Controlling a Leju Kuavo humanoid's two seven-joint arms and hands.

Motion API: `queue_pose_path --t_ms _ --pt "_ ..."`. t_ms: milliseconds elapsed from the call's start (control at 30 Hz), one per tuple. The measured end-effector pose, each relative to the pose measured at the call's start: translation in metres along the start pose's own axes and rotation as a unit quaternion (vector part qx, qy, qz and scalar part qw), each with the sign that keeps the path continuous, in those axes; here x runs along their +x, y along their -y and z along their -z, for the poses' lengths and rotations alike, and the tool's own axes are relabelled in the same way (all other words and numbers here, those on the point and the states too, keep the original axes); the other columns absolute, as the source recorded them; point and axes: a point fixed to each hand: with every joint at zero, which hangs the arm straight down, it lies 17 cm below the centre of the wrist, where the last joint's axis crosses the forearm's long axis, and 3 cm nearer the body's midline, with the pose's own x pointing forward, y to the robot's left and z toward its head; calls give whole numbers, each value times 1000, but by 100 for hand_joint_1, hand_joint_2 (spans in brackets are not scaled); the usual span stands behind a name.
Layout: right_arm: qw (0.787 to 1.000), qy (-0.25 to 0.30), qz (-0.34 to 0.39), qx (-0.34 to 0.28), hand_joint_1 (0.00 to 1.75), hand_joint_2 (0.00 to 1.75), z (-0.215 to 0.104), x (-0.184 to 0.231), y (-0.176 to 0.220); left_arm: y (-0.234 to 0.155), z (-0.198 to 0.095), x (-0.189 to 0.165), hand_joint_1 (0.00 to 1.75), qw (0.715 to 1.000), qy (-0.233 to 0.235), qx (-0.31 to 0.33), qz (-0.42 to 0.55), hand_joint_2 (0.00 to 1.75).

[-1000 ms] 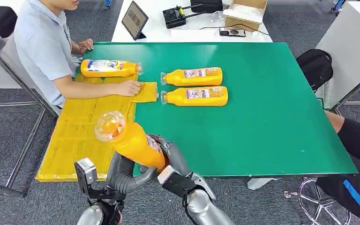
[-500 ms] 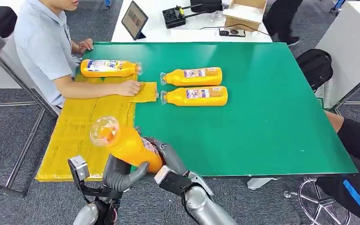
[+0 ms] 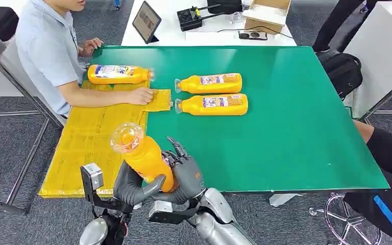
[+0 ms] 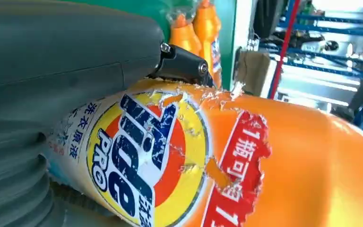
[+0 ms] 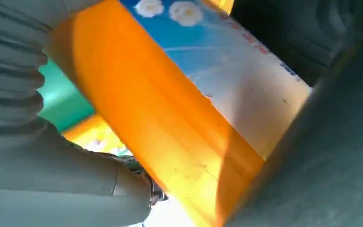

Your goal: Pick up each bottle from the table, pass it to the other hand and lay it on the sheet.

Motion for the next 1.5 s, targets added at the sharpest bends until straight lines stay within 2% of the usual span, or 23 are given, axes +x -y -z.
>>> queue_pose_path --t_ms 200,300,367,633,700,800,867,967,1033,1100,1200,1267,1433,1500 --pt "996 55 -76 -13 0 0 -1 6 12 -32 18 -9 175 993 -14 35 109 175" --pt "991 103 -85 -29 0 0 -2 28 18 -72 33 -8 175 978 -20 72 193 175" --pt "990 108 -82 -35 0 0 -1 36 18 -91 43 -3 175 967 -21 90 237 175" --pt "990 109 -79 -39 0 0 0 39 19 -100 46 -3 175 961 -23 95 259 175" --pt "991 103 -70 -46 0 0 -1 42 20 -113 54 0 175 952 -23 98 290 175" --pt "993 78 -31 -78 0 0 5 39 33 -179 84 11 175 924 -47 119 361 175" --pt "992 40 55 -105 0 0 8 36 37 -222 112 18 175 898 -75 119 417 175" --pt "990 33 88 -101 0 0 8 38 33 -230 119 16 175 886 -84 117 441 175" --pt "990 32 102 -95 0 0 8 40 29 -238 122 14 175 862 -98 117 483 175" --pt "989 35 111 -87 0 0 7 43 25 -246 124 10 175 820 -118 103 551 175" --pt "989 42 121 -72 0 0 5 47 20 -254 123 -11 175 742 -167 43 648 175" --pt "989 48 125 -65 0 0 4 51 18 -260 118 -27 175 700 -197 0 686 175" --pt "988 54 136 -59 0 0 4 56 17 -267 98 -65 175 632 -259 -90 725 175" --pt "987 54 139 -58 0 0 4 56 16 -270 91 -75 175 617 -280 -111 727 175"
